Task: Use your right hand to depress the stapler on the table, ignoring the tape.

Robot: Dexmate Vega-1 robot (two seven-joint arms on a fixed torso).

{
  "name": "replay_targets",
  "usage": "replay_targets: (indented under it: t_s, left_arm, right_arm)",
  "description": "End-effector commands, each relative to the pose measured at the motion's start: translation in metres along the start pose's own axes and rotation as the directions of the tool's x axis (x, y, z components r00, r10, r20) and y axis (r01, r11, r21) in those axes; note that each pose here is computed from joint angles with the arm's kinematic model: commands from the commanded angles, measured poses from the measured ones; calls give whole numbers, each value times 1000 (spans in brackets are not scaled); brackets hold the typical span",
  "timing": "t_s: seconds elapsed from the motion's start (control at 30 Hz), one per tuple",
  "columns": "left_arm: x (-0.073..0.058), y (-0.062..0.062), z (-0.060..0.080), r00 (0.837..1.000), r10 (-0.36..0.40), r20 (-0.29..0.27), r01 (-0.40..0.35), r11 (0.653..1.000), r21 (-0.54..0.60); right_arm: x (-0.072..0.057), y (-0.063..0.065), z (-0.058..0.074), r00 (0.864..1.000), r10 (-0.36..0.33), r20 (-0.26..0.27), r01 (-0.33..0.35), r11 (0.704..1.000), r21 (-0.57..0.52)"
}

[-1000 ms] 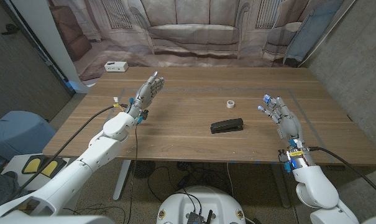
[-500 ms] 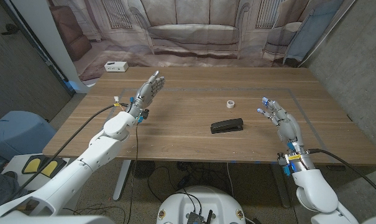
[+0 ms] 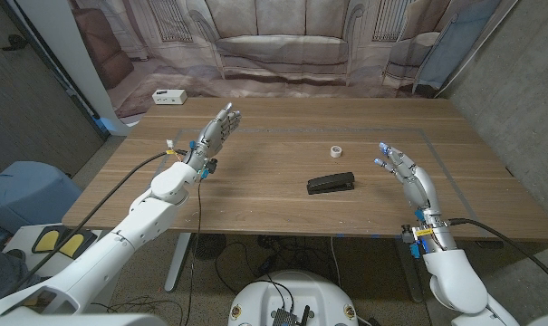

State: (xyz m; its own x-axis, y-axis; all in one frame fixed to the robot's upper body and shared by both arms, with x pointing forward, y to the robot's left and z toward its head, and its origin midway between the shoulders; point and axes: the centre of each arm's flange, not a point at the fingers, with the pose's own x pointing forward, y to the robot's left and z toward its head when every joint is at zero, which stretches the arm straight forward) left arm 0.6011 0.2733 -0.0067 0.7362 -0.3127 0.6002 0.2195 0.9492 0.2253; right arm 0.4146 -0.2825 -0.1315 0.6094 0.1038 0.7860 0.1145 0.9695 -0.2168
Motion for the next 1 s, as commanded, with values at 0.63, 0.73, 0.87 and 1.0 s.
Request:
replay_targets:
  t_s: [0.63, 0.73, 0.87, 1.0]
  left_arm:
    - [-1, 2, -3, 1000, -7, 3, 7, 1000, -4]
    - [-3, 3, -3, 1000, -5, 4, 5, 1000, -4]
    - [-4, 4, -4, 1000, -7, 6, 7, 1000, -3]
    - [-5, 4, -5, 1000, -8, 7, 8, 1000, -8]
  right_arm:
    - [1, 14, 14, 998, -6, 65, 28, 940, -341]
    - [0, 16, 17, 997, -7, 76, 35, 926, -375]
    - [-1, 19, 21, 995, -7, 95, 48, 898, -437]
    - [-1, 23, 24, 994, 4, 110, 53, 861, -506]
